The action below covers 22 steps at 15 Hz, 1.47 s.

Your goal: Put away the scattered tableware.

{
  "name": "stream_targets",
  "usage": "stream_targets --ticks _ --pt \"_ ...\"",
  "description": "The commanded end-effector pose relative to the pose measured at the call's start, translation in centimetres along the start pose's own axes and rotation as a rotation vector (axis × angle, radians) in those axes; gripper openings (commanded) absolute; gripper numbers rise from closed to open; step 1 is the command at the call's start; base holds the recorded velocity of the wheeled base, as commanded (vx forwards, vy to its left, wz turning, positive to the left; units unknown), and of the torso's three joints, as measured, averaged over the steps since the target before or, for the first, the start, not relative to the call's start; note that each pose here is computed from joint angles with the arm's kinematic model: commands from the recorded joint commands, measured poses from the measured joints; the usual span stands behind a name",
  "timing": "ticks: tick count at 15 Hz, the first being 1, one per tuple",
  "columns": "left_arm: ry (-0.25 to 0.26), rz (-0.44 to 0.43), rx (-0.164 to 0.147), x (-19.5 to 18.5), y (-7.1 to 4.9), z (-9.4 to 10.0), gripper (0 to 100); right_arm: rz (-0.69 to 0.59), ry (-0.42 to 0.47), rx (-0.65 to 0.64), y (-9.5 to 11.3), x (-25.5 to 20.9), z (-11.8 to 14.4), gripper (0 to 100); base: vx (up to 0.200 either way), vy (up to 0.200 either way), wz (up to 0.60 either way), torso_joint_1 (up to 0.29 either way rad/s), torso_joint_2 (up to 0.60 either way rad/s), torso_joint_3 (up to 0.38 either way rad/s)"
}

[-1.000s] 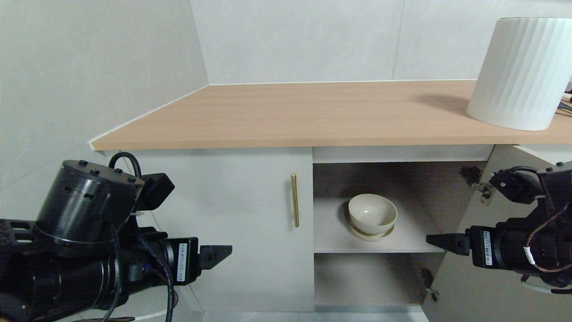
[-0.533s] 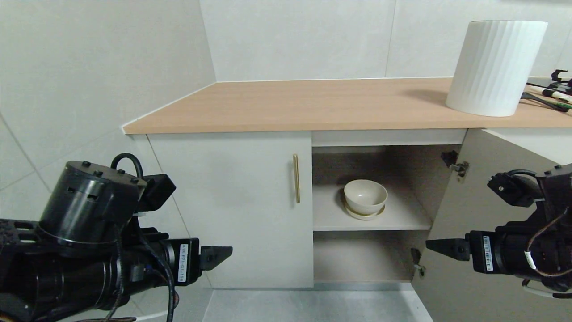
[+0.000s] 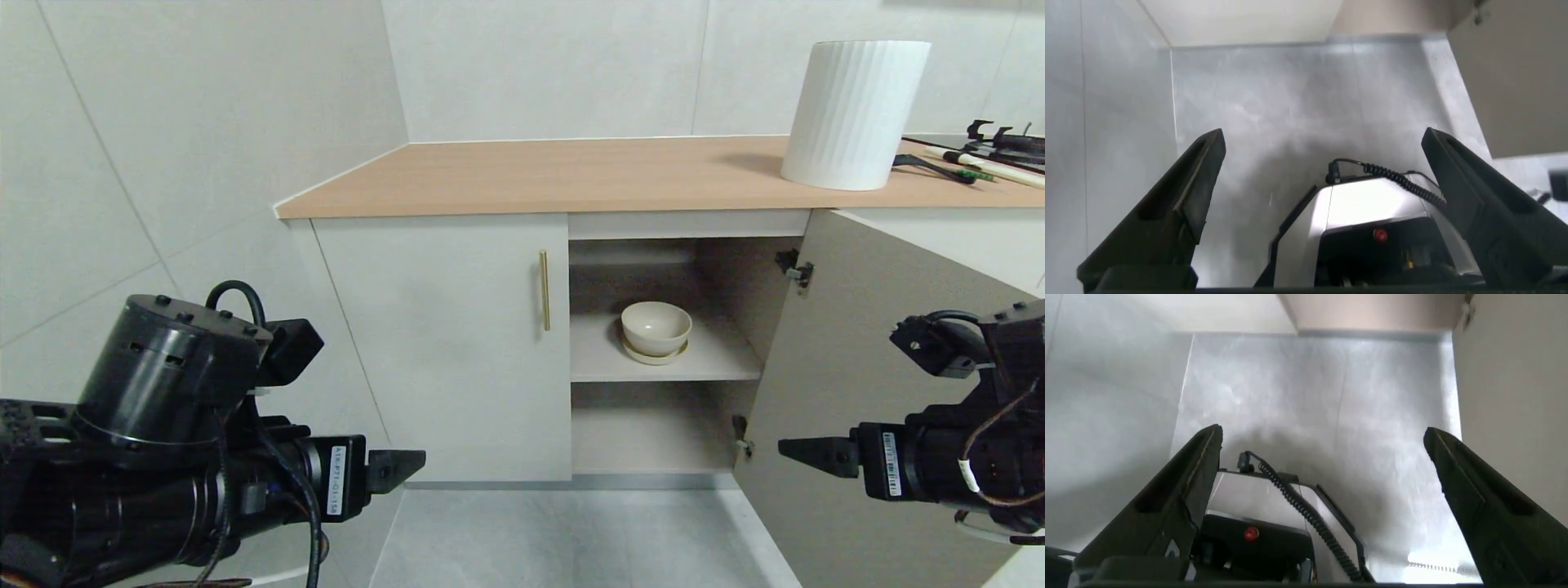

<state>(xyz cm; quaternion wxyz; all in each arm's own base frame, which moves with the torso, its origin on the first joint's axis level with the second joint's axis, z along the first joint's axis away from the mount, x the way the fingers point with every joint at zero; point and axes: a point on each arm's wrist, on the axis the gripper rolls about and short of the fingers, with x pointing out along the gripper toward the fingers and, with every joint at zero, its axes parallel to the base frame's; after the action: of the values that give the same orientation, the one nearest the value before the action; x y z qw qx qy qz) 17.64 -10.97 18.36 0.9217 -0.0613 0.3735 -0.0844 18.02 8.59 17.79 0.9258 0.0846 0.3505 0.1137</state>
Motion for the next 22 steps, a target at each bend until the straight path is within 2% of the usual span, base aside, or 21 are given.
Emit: stream_targets --ticks 1,6,13,19,22 --pt "0.004 0.002 0.002 0.1 0.0 0.0 100 0.000 0.002 -0.001 0.0 0.1 0.0 100 0.000 0.000 0.00 0.000 0.00 0.000" --pt "0.004 0.001 0.003 0.1 0.0 -0.1 100 -0.009 0.025 -0.010 -0.1 -0.1 -0.2 100 0.000 0.000 0.00 0.000 0.00 0.000" --pt "0.003 0.004 0.003 0.1 0.0 0.0 100 -0.064 0.062 -0.132 -0.7 -2.3 -1.1 100 0.000 0.000 0.00 0.000 0.00 0.000" --pt "0.007 0.007 0.012 0.2 0.0 -0.2 100 -0.128 0.198 -0.257 -1.5 -6.3 -2.1 100 0.000 -0.200 0.00 0.004 0.00 0.001" --pt "0.008 0.008 0.022 0.2 0.1 -0.2 100 -0.183 0.250 -0.274 -1.8 -7.2 -2.4 100 0.000 -0.200 0.00 -0.001 0.00 0.007"
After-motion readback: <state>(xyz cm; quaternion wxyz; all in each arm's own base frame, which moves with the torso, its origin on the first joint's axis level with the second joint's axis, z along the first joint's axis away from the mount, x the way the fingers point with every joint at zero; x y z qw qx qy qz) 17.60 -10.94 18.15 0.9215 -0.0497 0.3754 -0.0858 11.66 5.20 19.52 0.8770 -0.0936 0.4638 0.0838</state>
